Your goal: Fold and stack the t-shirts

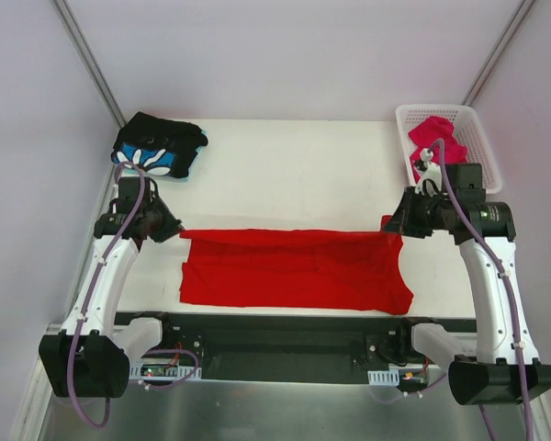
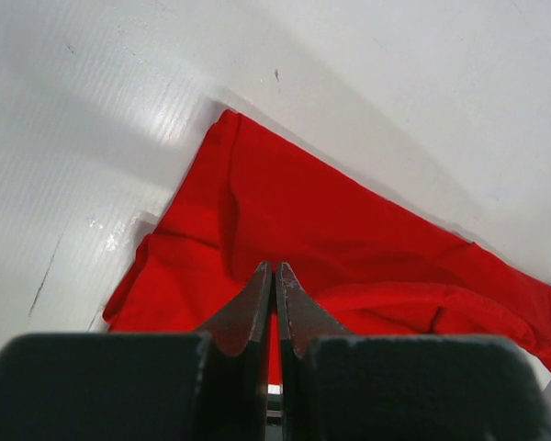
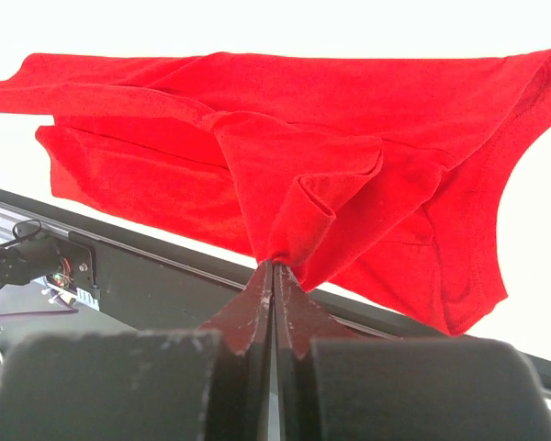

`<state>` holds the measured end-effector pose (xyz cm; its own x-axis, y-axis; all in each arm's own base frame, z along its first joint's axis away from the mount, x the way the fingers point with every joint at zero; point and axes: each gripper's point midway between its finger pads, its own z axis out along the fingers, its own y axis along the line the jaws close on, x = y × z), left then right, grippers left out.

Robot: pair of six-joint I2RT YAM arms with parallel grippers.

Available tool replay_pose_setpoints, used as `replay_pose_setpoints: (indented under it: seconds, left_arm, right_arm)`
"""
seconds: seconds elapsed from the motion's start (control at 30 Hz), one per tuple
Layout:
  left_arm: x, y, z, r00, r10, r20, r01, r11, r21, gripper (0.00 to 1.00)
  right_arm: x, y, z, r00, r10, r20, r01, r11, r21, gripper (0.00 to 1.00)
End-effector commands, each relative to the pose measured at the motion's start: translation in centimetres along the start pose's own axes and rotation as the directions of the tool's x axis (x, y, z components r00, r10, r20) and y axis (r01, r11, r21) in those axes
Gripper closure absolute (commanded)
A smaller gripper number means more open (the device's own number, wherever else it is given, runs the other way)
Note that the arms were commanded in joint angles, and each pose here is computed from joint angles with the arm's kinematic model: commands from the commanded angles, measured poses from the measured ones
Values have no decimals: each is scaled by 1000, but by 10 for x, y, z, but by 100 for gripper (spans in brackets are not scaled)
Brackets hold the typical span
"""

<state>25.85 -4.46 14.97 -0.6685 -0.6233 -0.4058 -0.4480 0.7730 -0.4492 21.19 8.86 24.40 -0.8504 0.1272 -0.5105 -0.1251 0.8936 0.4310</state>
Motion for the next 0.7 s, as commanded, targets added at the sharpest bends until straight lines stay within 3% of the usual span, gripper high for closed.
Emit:
replay_pose_setpoints:
  seconds: [0.0, 0.3, 0.37, 0.5, 0.53, 0.6, 0.67]
  left_arm:
    - [8, 3, -10, 1000, 17, -2, -17, 1000, 5, 100]
    - [19, 8, -12, 1000, 18, -13, -18, 1000, 12, 100]
    - [25, 12, -9, 1000, 10, -27, -10, 1000, 6, 93]
    - [28, 19, -7, 1000, -5, -17, 5, 1000, -13, 99]
    - [27, 18, -8, 1000, 0, -11, 0, 1000, -11, 96]
    - [23, 17, -10, 1000, 7, 2, -7, 1000, -9, 89]
    - [17, 13, -14, 1000, 12, 12, -12, 1000, -5, 89]
  right_arm:
    - [12, 1, -10, 1000, -20, -11, 20, 1000, 15, 99]
    - [30, 2, -11, 999, -27, -23, 27, 1000, 0, 98]
    - [32, 2, -10, 999, -25, -34, 25, 1000, -1, 95]
    - [31, -4, -11, 1000, -14, -18, 14, 999, 36, 97]
    - [31, -4, -11, 1000, -9, -18, 10, 999, 37, 86]
    - [29, -11, -11, 999, 3, -35, 0, 997, 82, 80]
    - [31, -23, -11, 998, 13, -56, -4, 989, 150, 74]
